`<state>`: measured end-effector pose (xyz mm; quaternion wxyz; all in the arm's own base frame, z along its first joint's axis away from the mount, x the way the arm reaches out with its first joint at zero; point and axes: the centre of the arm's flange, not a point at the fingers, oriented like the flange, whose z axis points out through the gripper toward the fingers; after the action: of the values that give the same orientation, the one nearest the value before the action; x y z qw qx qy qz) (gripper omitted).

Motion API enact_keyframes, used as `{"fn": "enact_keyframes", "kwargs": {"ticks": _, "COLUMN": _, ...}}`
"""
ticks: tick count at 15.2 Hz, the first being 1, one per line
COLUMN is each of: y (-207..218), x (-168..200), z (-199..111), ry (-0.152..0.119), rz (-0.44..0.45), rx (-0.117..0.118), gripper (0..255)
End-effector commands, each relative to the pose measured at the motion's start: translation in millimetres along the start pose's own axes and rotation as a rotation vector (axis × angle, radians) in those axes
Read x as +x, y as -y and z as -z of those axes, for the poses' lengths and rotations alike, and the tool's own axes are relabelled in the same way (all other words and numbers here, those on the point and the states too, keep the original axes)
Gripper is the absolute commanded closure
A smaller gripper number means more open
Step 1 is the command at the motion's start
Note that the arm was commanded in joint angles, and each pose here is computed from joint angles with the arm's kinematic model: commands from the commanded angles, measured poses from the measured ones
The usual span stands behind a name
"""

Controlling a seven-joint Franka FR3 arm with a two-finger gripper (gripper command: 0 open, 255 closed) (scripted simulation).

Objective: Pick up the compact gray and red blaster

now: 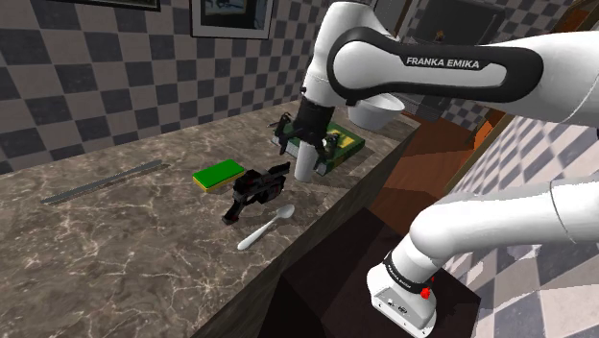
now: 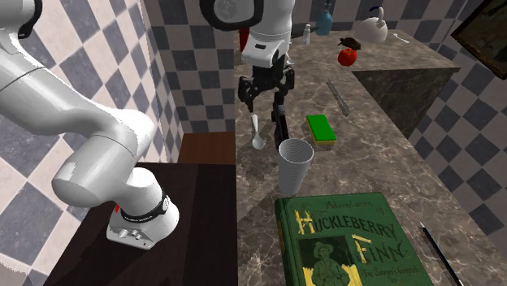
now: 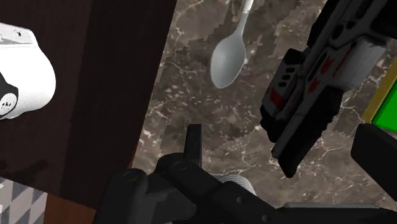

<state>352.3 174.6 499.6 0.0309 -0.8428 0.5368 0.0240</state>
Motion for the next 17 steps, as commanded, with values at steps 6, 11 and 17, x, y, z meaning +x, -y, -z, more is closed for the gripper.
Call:
{"fn": "enact_keyframes", "kwargs": {"ticks": 6, "y": 68, "x": -24, "z": -45, "ry": 0.058, "rz": -0.34, "rx": 0.02, "gripper": 0}}
{"fn": "enact_keyframes", "kwargs": {"ticks": 11, "y": 67, "x": -22, "z": -71, "ry": 0.058, "rz": -0.34, "rx": 0.02, "gripper": 0}}
{"fn": "enact_keyframes", "kwargs": {"ticks": 17, "y": 67, "x": -21, "z": -85, "ry": 0.058, "rz": -0.34, "rx": 0.02, "gripper": 255}}
